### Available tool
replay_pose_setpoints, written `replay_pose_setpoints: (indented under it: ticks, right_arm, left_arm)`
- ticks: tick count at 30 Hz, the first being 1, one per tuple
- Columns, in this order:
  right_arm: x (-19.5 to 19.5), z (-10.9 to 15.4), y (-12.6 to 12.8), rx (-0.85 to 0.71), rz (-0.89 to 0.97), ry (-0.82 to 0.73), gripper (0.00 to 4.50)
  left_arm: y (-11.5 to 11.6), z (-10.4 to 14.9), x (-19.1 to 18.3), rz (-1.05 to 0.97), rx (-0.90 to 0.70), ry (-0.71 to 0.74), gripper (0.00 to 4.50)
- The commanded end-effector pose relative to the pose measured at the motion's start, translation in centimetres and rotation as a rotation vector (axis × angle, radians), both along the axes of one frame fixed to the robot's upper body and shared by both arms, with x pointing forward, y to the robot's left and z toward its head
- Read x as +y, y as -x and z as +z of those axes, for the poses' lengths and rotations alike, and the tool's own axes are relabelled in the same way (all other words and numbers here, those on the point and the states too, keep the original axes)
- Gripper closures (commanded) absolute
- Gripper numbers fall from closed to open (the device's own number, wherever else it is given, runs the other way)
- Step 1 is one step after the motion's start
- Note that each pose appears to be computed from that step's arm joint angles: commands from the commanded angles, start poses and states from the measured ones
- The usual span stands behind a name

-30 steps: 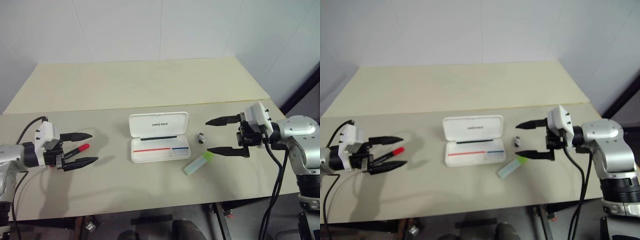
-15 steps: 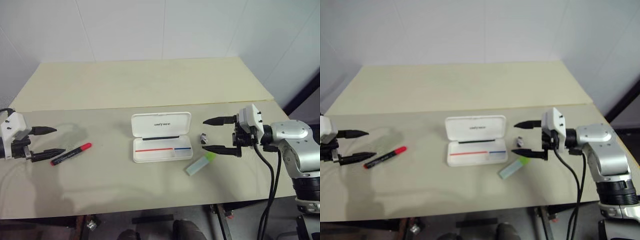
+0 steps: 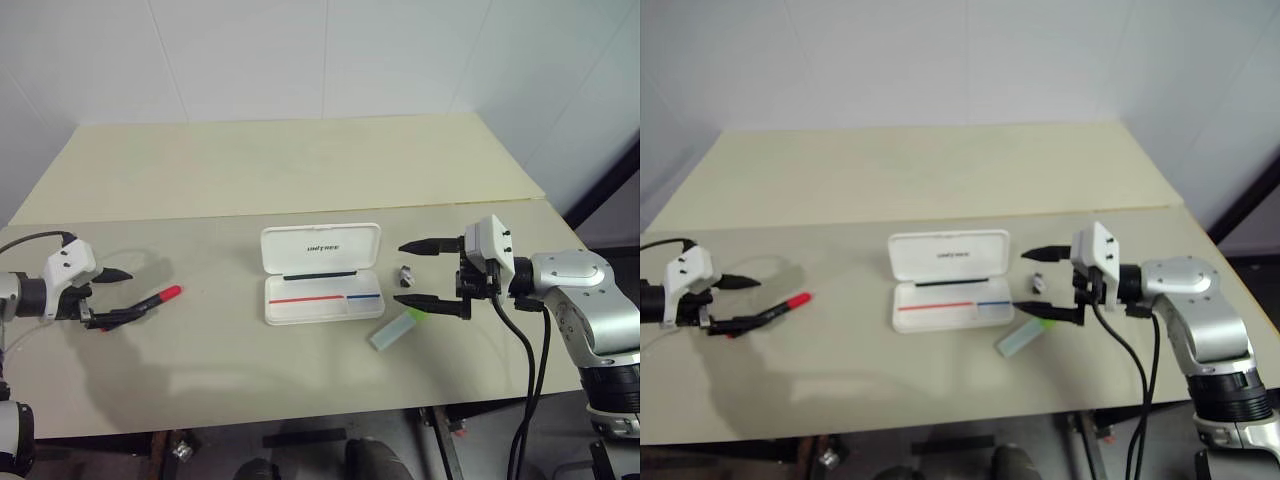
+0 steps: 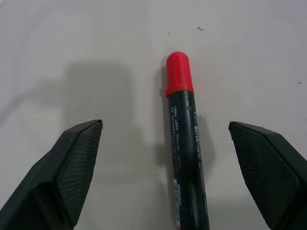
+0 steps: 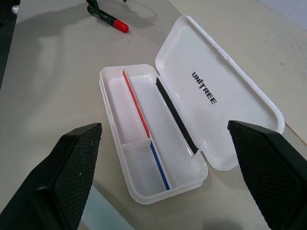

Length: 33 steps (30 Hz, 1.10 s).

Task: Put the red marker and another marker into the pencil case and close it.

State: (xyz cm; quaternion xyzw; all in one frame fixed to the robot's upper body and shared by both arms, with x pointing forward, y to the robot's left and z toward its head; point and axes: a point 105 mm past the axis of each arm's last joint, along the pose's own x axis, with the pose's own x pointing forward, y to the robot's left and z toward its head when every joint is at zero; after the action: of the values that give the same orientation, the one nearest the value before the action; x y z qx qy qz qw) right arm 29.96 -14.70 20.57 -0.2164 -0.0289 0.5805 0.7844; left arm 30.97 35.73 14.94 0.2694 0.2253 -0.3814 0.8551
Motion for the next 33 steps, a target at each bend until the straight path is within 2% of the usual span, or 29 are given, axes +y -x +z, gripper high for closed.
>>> replay_pose_setpoints:
  ticks: [1, 8, 11, 20, 22, 28, 33]
  right_arm:
    - [-0.2, 1.2, 0.4, -0.048, -0.009, -0.016, 0.05]
    - [0.0, 1.3, 0.7, -0.051, -0.021, -0.04, 0.05]
    - [0.0, 1.3, 0.6, -0.054, -0.024, -0.042, 0.0]
    - [0.1, 1.6, 0.4, -0.065, -0.025, -0.049, 0.0]
    - [0.0, 1.5, 0.4, -0.063, -0.025, -0.048, 0.0]
    - [-0.5, 1.3, 0.1, -0.051, -0.036, -0.044, 0.0]
    - [-0.9, 0.9, -0.2, -0.044, -0.043, -0.038, 0.0]
  left_arm:
    - [-0.1, -0.2, 0.1, 0.001, 0.011, -0.018, 0.0]
    - [-0.4, -1.6, 0.2, 0.035, 0.02, -0.051, 0.0]
    - [-0.3, -1.9, 0.2, 0.037, 0.023, -0.046, 0.64]
    - [-0.3, -2.1, 0.1, 0.039, 0.018, -0.042, 3.55]
    - [-0.2, -2.3, 0.0, 0.033, 0.024, -0.043, 3.94]
    - [-0.4, -1.1, -0.9, -0.027, -0.021, -0.016, 3.94]
    - [-0.2, 1.8, -3.1, -0.161, -0.096, 0.017, 3.94]
